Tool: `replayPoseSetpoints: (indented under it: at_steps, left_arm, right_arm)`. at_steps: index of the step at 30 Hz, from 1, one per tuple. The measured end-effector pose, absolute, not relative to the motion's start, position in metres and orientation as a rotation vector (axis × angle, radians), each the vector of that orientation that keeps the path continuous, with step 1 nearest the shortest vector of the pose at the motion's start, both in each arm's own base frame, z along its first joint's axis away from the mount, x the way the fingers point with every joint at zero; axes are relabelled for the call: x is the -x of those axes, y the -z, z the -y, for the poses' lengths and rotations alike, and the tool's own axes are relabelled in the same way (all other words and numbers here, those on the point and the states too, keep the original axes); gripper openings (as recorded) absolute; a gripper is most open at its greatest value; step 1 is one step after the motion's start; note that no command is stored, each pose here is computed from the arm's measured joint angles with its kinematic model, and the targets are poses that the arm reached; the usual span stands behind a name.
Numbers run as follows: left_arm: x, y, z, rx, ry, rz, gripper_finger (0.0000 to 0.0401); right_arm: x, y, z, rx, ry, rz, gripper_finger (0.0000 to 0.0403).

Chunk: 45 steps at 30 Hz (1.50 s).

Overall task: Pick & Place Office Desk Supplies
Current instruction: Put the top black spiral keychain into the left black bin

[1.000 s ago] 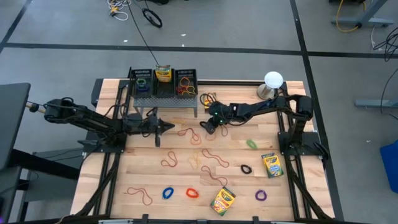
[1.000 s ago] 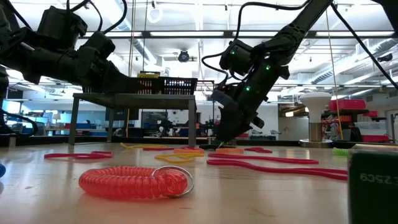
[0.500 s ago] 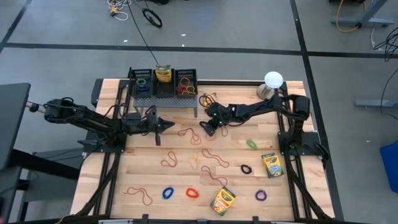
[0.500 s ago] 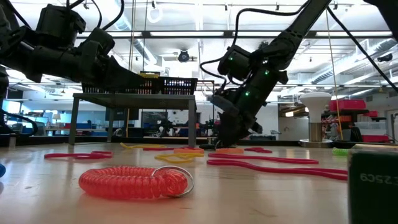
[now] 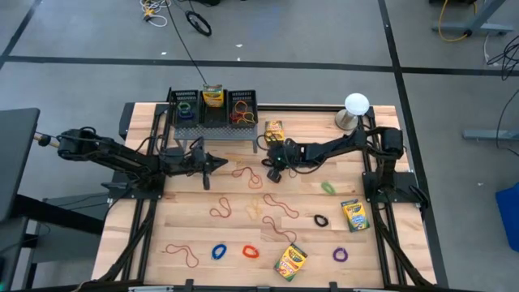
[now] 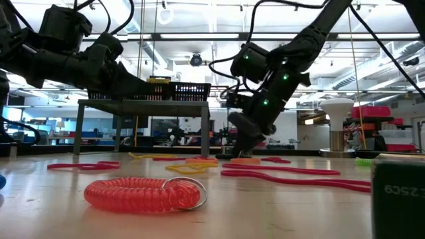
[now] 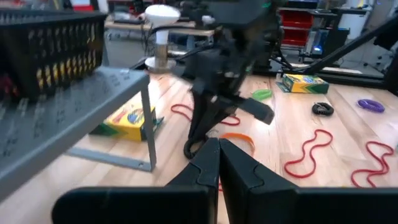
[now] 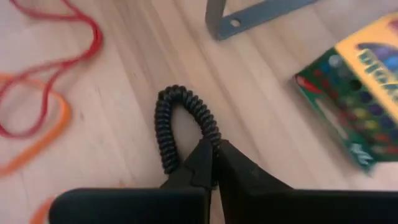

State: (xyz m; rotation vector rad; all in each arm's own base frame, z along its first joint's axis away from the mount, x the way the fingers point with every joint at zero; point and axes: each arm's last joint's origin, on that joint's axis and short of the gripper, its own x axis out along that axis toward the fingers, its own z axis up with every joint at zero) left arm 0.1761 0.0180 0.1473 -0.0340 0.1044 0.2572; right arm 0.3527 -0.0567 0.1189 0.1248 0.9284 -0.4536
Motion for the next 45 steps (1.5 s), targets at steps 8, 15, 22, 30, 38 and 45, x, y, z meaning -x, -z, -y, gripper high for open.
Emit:
replayPoseSetpoints:
  at_steps: [8, 15, 22, 30, 38, 45]
  left_arm:
    - [-0.177, -0.135, -0.016, 0.249, -0.269, -0.181, 0.008]
    - [-0.187, -0.137, -0.012, 0.415, -0.256, -0.026, 0.0166]
    - [-0.224, -0.145, -0.01, 0.416, -0.182, -0.011, 0.0218]
    - [-0.243, -0.145, -0.011, 0.386, -0.173, -0.021, 0.0196]
    - [-0.243, -0.146, -0.01, 0.372, -0.173, -0.014, 0.0061]
    - [-0.241, -0.155, -0.012, 0.277, -0.198, 0.014, 0.0027]
  right_arm:
    - [-0.368, -0.138, 0.006, 0.164, 0.582, -0.71, 0.0012]
    - [-0.379, -0.16, -0.039, 0.325, 0.565, -0.472, 0.0011]
    - [-0.381, -0.17, -0.053, 0.38, 0.527, -0.389, 0.0011]
    - [-0.381, -0.17, -0.053, 0.367, 0.543, -0.382, 0.0012]
    - [-0.382, -0.174, -0.054, 0.362, 0.538, -0.35, 0.0013]
    - [-0.382, -0.173, -0.056, 0.256, 0.557, -0.323, 0.0068]
